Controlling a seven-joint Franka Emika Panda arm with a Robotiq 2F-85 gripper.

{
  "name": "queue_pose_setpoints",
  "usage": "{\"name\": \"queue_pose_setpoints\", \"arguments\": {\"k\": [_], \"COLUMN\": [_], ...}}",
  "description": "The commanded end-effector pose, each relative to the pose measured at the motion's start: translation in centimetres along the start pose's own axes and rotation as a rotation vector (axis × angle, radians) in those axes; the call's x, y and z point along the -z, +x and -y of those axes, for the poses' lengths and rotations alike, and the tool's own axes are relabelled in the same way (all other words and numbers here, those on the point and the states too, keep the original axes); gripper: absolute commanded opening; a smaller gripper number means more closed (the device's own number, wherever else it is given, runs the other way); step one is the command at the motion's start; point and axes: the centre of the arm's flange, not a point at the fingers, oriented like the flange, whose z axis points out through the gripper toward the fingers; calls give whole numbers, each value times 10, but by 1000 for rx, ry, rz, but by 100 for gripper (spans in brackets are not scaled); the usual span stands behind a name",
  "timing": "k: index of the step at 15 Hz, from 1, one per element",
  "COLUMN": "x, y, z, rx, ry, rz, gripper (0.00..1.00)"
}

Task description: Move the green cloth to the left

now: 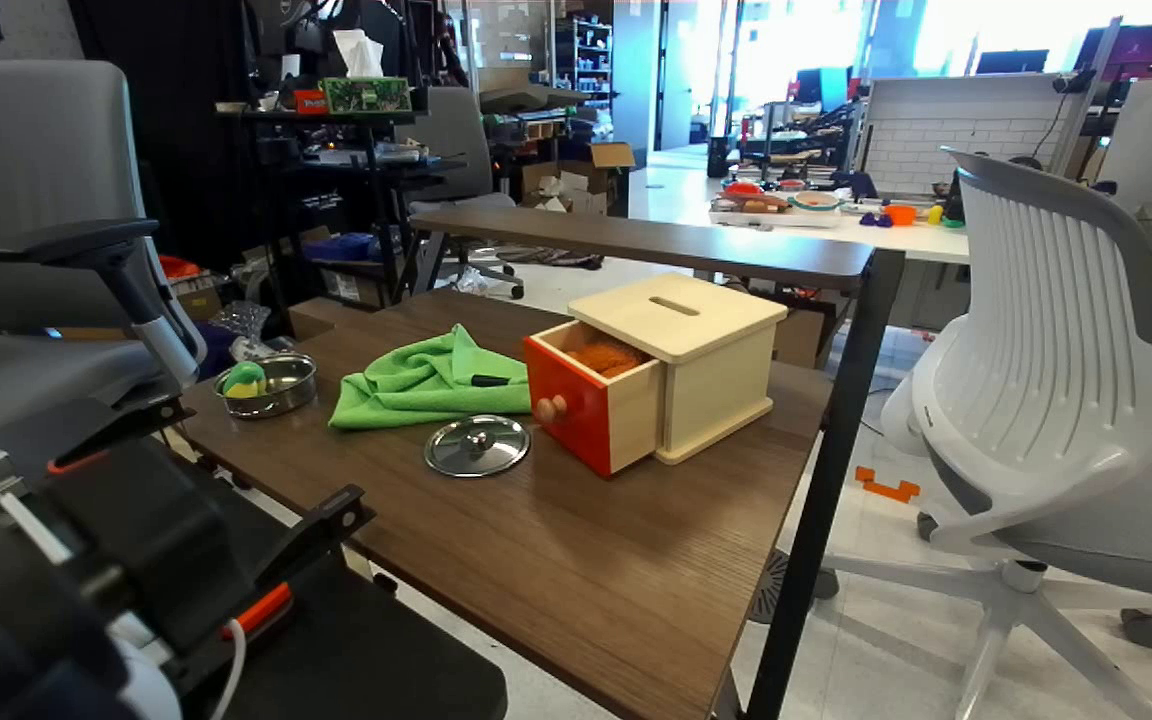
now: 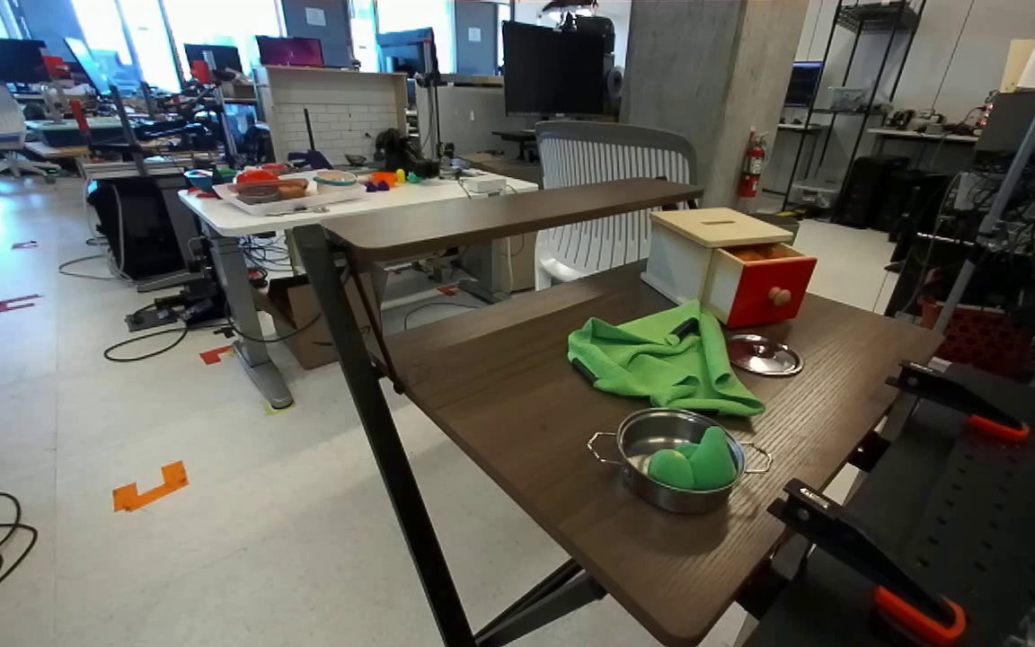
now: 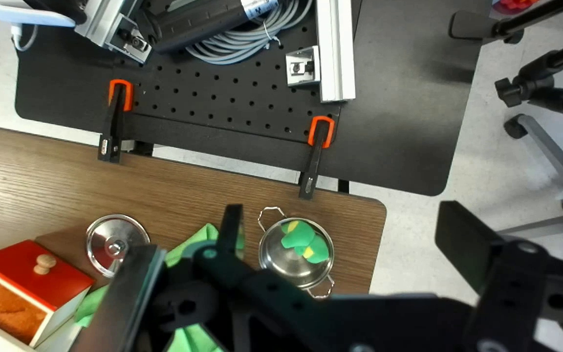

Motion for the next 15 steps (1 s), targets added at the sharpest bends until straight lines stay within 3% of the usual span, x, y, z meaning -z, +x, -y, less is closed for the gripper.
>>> {"name": "queue_pose_setpoints", "arguments": {"k": [1, 7, 11, 15], "x": [25, 41, -7, -72], "y": [33, 103, 153, 185], "z": [-41, -123, -150, -152], "rx": [-39, -113, -157, -177], "ry": [87, 219, 264, 257], "rz": [-38, -154, -181, -108], "gripper": [100, 100, 100, 100]}}
